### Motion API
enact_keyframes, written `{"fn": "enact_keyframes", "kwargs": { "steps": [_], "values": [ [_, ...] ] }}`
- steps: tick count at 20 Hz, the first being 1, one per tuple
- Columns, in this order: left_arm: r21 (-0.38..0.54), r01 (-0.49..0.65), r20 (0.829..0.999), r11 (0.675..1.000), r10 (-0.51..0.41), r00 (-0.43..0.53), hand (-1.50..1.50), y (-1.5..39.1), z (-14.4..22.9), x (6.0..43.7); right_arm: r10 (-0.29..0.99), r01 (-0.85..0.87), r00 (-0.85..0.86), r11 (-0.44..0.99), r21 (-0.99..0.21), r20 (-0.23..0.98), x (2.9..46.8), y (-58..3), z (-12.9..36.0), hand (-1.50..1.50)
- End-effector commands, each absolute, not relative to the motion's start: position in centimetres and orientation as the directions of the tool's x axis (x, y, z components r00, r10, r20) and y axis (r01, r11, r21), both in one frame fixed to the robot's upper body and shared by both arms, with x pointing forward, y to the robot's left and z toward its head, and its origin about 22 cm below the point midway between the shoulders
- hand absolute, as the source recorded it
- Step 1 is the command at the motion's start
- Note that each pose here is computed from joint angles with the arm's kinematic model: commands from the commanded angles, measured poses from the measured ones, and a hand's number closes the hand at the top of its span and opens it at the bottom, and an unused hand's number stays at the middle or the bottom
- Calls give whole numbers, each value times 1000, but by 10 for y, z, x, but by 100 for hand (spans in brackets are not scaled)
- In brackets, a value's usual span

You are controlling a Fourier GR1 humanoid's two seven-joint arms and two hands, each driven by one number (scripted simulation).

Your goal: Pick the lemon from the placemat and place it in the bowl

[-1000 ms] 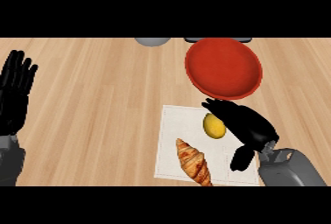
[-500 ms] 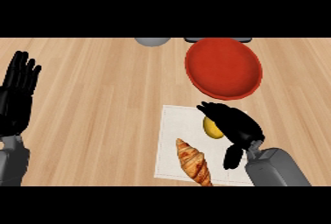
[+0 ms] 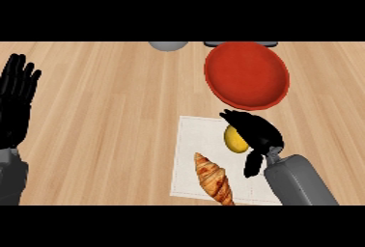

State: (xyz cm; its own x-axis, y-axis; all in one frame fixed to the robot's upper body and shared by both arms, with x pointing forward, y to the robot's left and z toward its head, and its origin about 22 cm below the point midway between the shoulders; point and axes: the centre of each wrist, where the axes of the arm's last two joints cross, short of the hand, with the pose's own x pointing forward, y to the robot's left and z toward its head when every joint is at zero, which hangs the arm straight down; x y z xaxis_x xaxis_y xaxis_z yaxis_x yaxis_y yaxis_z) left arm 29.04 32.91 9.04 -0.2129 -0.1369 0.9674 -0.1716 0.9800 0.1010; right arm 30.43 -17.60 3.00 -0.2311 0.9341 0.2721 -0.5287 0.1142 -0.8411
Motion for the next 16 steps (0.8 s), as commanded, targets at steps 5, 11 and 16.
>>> {"fn": "enact_keyframes", "kwargs": {
  "steps": [5,11,16],
  "values": [
    [112,-180,966,977,-150,-212,0,330,78,307,908,-433,-311,129,-892,282,310,-181,14,150],
    [105,-160,967,982,-138,-213,0,339,77,294,901,-410,-343,109,-905,264,315,-192,9,150],
    [107,-193,964,975,-149,-219,0,308,79,284,896,-340,-358,136,-931,261,311,-177,54,150]
  ]
}}
